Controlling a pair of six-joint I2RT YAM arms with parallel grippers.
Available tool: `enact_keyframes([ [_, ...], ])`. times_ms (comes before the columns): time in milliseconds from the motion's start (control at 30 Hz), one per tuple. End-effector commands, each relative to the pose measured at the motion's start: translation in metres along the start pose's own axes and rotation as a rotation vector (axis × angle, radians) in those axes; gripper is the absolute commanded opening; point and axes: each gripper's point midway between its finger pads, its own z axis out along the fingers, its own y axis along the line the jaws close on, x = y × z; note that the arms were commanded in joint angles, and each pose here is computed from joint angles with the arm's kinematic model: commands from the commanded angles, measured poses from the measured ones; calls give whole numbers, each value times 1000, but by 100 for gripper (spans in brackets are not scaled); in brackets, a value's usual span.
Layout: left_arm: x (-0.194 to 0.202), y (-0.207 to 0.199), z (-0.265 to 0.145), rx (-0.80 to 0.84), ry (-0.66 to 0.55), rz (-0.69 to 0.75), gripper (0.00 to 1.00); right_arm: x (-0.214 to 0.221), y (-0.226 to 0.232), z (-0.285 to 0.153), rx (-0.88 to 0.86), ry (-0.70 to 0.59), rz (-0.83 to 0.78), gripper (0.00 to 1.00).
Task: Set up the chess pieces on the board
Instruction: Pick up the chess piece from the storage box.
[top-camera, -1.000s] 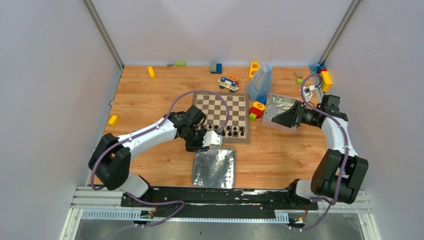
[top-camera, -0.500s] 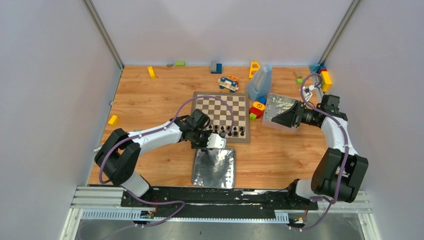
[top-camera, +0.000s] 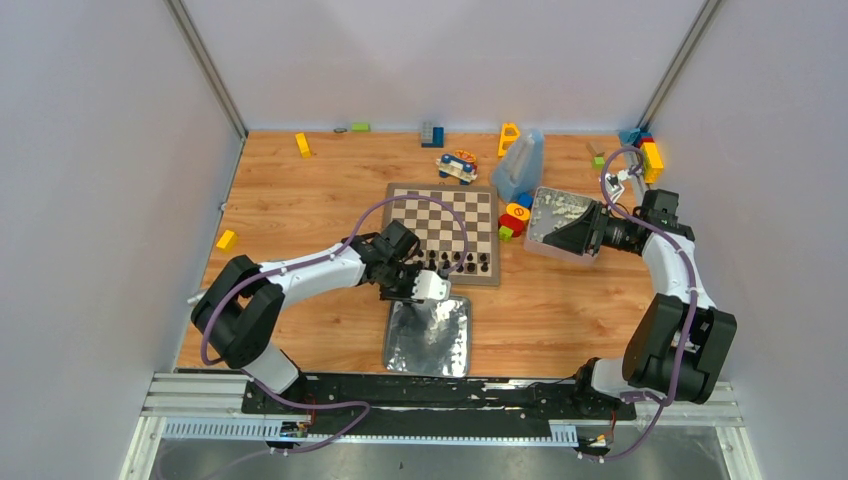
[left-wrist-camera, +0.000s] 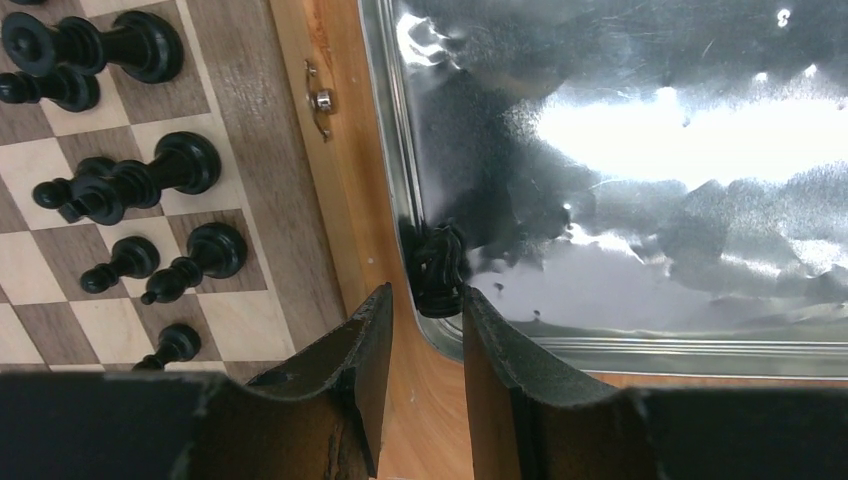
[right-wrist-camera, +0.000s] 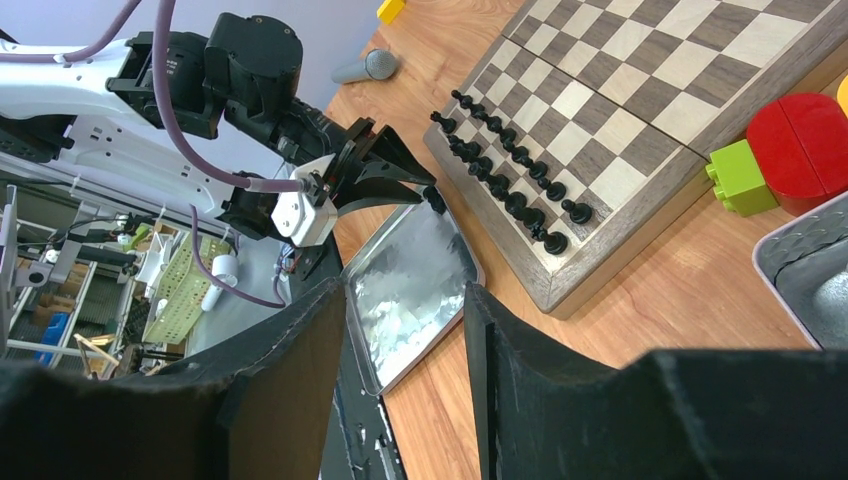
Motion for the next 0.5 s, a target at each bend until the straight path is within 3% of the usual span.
enact_keyframes([
  [0,0,-6,-2,16,-3,19,40,-12,3,1,-26,-10,-72,48],
  [467,8,-11,2,37,22,12,34,-12,2,1,-24,-9,-70,47],
])
